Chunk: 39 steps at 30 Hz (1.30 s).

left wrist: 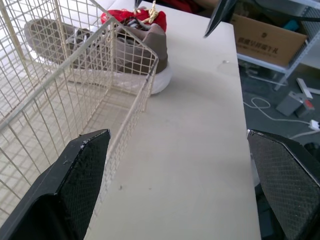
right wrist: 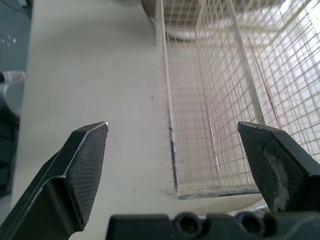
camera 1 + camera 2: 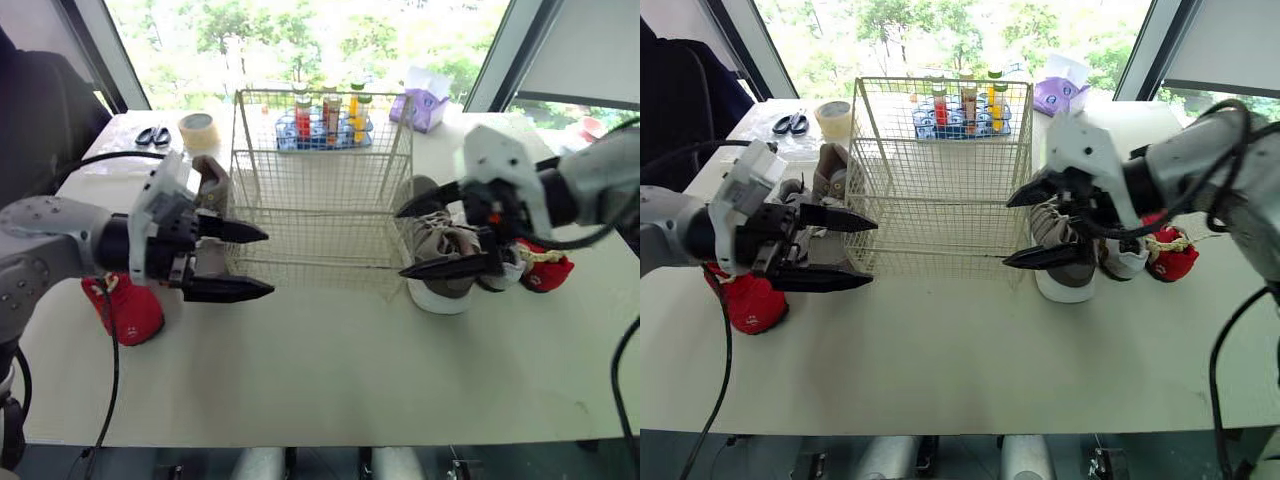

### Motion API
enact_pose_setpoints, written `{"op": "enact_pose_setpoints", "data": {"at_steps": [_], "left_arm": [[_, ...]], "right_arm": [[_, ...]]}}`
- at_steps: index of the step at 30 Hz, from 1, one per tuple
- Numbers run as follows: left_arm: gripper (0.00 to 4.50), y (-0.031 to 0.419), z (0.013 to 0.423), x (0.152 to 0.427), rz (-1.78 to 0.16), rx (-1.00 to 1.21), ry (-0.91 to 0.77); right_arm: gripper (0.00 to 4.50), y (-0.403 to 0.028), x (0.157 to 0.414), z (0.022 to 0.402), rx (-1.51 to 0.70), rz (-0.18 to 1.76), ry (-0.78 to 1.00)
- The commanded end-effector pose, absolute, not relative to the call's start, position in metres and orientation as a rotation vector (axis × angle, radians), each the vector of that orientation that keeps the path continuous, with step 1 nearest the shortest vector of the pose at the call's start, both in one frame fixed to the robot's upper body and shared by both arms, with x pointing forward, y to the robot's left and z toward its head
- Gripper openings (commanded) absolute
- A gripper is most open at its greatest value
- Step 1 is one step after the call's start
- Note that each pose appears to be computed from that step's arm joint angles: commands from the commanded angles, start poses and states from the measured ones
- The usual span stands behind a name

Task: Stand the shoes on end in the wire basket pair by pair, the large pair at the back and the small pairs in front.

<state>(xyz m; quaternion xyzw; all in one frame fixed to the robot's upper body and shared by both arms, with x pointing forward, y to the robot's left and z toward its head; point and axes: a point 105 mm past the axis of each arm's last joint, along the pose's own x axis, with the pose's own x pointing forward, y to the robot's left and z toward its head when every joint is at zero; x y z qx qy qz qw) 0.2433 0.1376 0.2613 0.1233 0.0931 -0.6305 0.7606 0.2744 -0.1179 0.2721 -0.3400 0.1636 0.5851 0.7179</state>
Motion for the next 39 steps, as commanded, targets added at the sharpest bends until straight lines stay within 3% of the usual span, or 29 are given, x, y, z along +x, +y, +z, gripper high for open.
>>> {"op": "enact_pose_setpoints", "data": {"at_steps": [1, 9, 12, 14, 15, 17, 19, 29, 34, 39], "left_arm": [[4.50, 0.146, 0.271, 0.243, -1.334, 0.343, 0.147], [4.50, 0.141, 0.264, 0.234, -1.333, 0.342, 0.085], [4.50, 0.134, 0.259, 0.234, -1.332, 0.321, 0.064], [4.50, 0.131, 0.257, 0.234, -1.329, 0.313, 0.054], [4.50, 0.130, 0.257, 0.234, -1.328, 0.308, 0.050], [4.50, 0.129, 0.256, 0.234, -1.327, 0.302, 0.047], [4.50, 0.128, 0.255, 0.235, -1.326, 0.301, 0.046], [4.50, 0.123, 0.248, 0.246, -1.334, 0.289, 0.033], [4.50, 0.120, 0.245, 0.250, -1.345, 0.294, 0.033], [4.50, 0.119, 0.243, 0.252, -1.351, 0.302, 0.035]], "right_arm": [[4.46, -0.110, 0.283, 0.270, -0.827, 1.306, 0.380], [4.46, -0.102, 0.298, 0.240, -0.906, 1.339, 0.516], [3.60, -0.099, 0.305, 0.225, -0.973, 1.313, 0.540], [2.38, -0.100, 0.311, 0.217, -1.012, 1.290, 0.550], [2.10, -0.099, 0.313, 0.215, -1.022, 1.280, 0.552], [0.96, -0.098, 0.316, 0.214, -1.042, 1.260, 0.553], [0.13, -0.101, 0.317, 0.213, -1.055, 1.249, 0.557], [0.06, -0.115, 0.312, 0.218, -0.950, 1.121, 0.618], [0.06, -0.100, 0.300, 0.220, -0.899, 1.126, 0.590], [0.06, -0.103, 0.305, 0.212, -0.913, 1.080, 0.589]]}}
